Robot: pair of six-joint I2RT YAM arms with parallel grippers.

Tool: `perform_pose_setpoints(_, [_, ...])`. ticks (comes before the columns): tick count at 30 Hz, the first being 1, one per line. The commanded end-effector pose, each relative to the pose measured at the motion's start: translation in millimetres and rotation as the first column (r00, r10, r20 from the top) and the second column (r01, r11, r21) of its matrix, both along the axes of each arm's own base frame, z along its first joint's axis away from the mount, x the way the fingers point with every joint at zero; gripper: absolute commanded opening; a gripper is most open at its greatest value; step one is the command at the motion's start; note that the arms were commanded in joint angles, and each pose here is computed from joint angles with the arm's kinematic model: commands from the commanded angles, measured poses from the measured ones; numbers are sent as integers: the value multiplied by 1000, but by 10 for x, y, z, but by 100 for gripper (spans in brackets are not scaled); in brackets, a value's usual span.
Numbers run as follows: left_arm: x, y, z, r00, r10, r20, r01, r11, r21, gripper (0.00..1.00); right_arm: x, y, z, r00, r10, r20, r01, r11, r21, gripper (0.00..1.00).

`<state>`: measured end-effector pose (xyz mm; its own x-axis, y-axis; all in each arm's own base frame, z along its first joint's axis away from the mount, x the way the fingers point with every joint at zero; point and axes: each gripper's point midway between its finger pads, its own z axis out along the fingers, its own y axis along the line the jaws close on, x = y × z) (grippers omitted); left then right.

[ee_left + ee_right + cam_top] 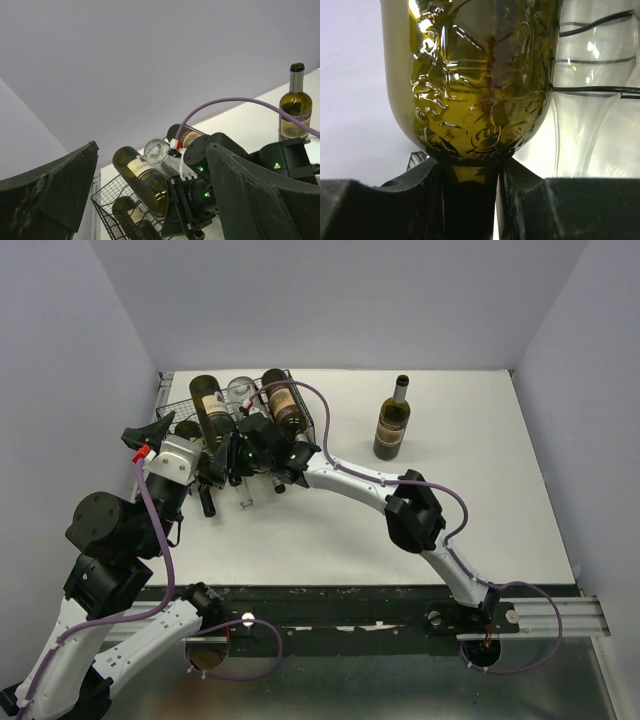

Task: Put the wine bottle on the wine rack

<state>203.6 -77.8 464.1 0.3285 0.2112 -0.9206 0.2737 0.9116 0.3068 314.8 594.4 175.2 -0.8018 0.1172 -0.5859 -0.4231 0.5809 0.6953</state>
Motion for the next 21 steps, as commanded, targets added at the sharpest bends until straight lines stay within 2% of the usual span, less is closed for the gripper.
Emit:
perform_pose_setpoints(1, [-46, 117, 82, 999, 37, 17, -37, 999, -15, 99, 128, 193, 507, 994, -41, 98, 25, 988, 153, 1])
perform_pose_setpoints(14, [-42, 131, 72, 999, 45, 12, -45, 999, -17, 99, 189, 239, 123, 996, -44, 78, 37, 996, 81, 1])
perform_pose_setpoints(17, [-44, 136, 62, 999, 46, 10, -46, 999, -17, 99, 198, 248, 47, 997, -44, 65, 39, 997, 73, 9])
perform_pose_setpoints(20, [-54, 142, 52, 999, 46, 8, -46, 999, -19, 99, 186, 238, 29, 997, -44, 63, 40, 997, 62, 29])
perform_pose_setpoints(21, [-62, 148, 54, 999, 46, 9, -46, 999, -20, 99, 188, 225, 45, 997, -43, 65, 39, 997, 61, 39])
